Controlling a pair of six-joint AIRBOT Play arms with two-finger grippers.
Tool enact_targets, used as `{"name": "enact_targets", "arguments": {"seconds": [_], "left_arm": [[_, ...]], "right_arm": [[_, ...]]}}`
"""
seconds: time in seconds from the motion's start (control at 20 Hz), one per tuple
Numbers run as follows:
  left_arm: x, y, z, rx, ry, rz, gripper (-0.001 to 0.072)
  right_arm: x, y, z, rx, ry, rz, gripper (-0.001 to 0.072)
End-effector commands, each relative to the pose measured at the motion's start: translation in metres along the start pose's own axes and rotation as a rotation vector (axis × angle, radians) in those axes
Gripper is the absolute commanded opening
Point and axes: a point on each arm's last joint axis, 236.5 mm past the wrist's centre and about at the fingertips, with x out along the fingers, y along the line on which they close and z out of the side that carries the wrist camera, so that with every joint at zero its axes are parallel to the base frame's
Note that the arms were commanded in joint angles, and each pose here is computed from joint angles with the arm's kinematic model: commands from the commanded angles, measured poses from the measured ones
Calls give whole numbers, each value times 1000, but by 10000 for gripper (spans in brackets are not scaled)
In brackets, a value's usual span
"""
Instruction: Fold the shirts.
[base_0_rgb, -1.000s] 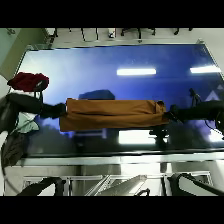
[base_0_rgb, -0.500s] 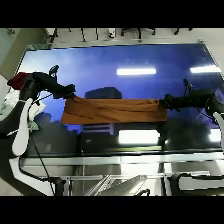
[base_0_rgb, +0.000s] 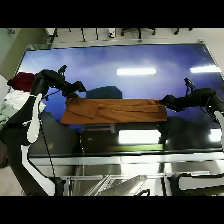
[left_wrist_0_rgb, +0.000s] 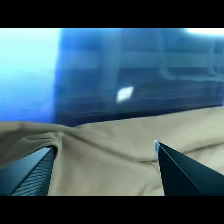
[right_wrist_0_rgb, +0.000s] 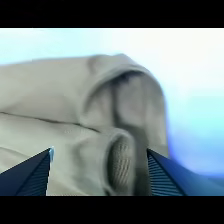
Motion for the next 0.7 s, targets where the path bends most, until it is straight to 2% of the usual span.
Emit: {"name": "enact_targets", "arguments": {"seconds": [0.0, 0.25, 0.35, 0.4, 0.45, 0.5, 0.55, 0.6, 0.65], "left_arm": [[-26, -17, 2, 34, 31, -35, 713], [-58, -35, 3, 53, 25, -44, 712], [-64, -39, 3, 48, -6, -45, 712], [-66, -42, 2, 50, -16, -47, 711], [-69, -45, 3, 55, -23, -49, 708], [-72, -51, 3, 67, -28, -52, 528], [-73, -57, 3, 79, -34, -55, 265], [-74, -65, 4, 96, -40, -60, 39], [-73, -74, 3, 115, -41, -65, 21]], "right_arm": [[13, -20, -14, -7, 70, -43, 657], [35, -32, -28, 31, 131, -35, 648], [44, -21, -33, 51, 151, 27, 643], [48, -12, -36, 48, 166, 70, 506], [52, -5, -40, 34, 180, 108, 265], [57, -1, -42, 36, 190, 125, 180], [60, 1, -44, 33, 195, 128, 25], [60, 3, -44, 21, 196, 130, 19], [59, 5, -42, 15, 193, 135, 19]]}}
